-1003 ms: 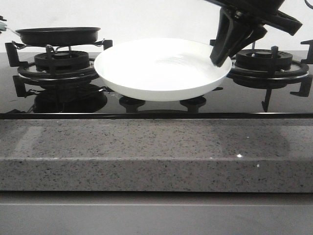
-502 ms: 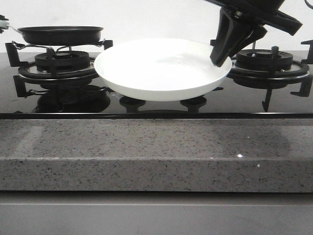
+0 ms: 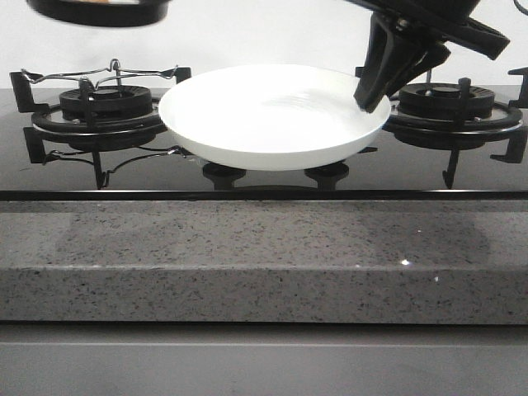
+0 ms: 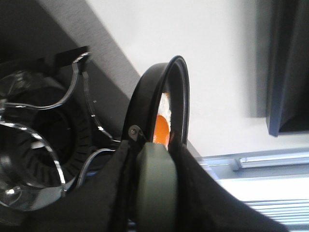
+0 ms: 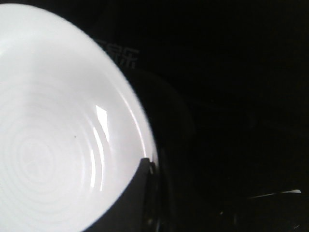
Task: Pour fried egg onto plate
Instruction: 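Lift the black pan with the left gripper and tilt it over the plate, then tip the pan further with the left gripper, sliding the egg onto the plate, then return the empty pan to its burner with the left gripper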
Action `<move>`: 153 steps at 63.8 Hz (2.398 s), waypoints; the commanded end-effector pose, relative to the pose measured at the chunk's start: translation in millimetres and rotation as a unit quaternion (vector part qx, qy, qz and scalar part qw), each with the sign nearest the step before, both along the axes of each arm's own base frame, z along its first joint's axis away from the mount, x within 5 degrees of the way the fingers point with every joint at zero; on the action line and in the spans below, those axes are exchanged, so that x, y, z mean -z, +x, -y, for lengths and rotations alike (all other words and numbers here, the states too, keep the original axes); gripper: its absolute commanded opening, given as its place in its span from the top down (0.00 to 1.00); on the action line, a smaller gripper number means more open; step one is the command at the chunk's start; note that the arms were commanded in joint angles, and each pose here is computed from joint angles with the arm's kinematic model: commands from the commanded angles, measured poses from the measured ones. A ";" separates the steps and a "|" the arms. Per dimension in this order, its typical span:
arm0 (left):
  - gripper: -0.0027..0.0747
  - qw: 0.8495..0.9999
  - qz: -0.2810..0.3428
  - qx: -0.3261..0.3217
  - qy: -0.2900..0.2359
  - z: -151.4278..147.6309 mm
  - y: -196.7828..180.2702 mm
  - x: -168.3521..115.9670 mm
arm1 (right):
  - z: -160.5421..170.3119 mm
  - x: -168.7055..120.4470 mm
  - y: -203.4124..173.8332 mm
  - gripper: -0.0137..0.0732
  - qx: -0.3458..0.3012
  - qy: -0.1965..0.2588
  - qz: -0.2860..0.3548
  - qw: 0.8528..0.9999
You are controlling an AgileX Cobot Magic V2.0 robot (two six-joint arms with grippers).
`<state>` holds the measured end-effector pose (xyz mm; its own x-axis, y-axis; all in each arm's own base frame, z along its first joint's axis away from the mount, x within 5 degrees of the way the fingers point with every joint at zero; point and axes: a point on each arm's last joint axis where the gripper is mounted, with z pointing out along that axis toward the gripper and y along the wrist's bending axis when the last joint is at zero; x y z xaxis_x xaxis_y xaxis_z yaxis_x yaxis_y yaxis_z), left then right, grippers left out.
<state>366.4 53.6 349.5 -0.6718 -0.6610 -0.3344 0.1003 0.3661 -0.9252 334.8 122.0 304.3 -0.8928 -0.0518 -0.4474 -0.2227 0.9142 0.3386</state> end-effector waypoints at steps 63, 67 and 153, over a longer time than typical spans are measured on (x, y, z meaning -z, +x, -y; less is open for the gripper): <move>0.99 0.902 0.333 -0.005 0.275 129.1 -156.7 -73.7 | -0.1 -26.7 -4.4 0.92 0.005 0.026 0.051 0.998; 0.99 0.896 0.342 -0.007 0.284 136.3 -157.9 -74.3 | -0.1 -26.7 -4.4 0.92 0.005 0.026 0.051 0.998; 0.99 0.814 0.371 -0.066 0.442 152.2 -129.7 -58.6 | -0.1 -26.7 -4.4 0.92 0.005 0.026 0.051 0.998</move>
